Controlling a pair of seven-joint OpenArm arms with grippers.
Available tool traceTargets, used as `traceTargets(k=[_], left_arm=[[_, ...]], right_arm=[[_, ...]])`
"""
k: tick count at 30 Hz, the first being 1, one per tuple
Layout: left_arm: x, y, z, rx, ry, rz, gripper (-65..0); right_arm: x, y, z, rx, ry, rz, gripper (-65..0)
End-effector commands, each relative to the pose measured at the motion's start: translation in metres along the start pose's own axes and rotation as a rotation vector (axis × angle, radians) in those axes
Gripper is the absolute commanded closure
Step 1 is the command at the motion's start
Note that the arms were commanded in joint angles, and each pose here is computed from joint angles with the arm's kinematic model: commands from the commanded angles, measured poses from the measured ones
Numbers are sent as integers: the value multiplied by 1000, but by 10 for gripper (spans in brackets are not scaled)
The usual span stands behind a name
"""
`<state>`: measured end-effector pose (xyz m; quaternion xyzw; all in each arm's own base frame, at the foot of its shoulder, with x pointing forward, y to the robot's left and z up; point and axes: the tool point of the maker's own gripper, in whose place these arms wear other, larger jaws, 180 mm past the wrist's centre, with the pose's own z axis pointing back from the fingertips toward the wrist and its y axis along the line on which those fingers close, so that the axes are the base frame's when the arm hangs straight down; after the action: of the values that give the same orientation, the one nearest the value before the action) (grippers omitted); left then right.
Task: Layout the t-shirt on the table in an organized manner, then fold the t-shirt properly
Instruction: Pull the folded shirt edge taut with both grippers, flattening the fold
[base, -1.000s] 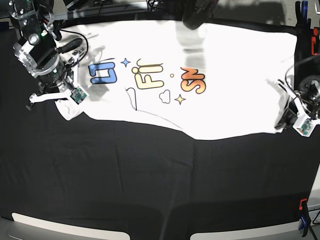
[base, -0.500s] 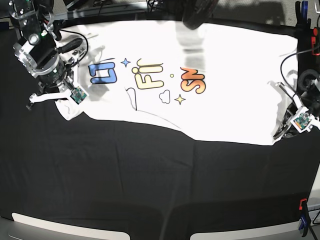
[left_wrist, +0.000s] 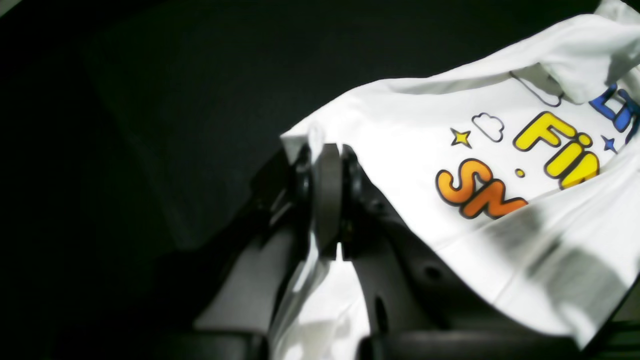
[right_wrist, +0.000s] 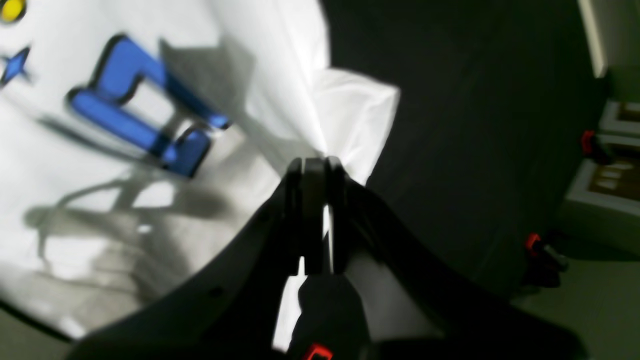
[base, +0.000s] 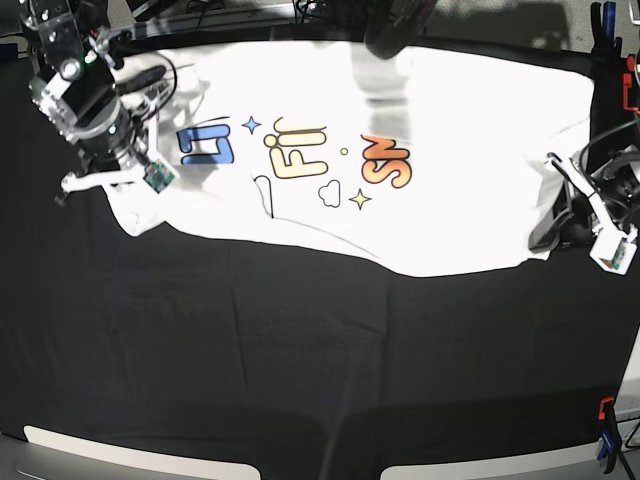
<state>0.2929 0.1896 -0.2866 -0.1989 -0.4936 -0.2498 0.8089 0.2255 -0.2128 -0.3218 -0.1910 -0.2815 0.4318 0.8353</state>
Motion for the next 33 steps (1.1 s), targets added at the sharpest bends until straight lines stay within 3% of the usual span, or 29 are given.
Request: traceTargets(k=[1,13,21,25,33], left_arm=[[14,2,4,0,-42,-24,0],[-10,-4,11,-6,24,-9,0],[-41,-1,26,7,154,-51,0],[-42,-1,27,6,159,-50,0],[-60,0,31,9,259,-50,0]], right_arm=[[-1,-11,5,-48,5,26,0],[-45,-7,14,-117,183,147,0],[-58,-32,19,-185,223,110,0],[-59,-31,19,-167,219,83,0],[-64,-31,20,-168,246,80,0]])
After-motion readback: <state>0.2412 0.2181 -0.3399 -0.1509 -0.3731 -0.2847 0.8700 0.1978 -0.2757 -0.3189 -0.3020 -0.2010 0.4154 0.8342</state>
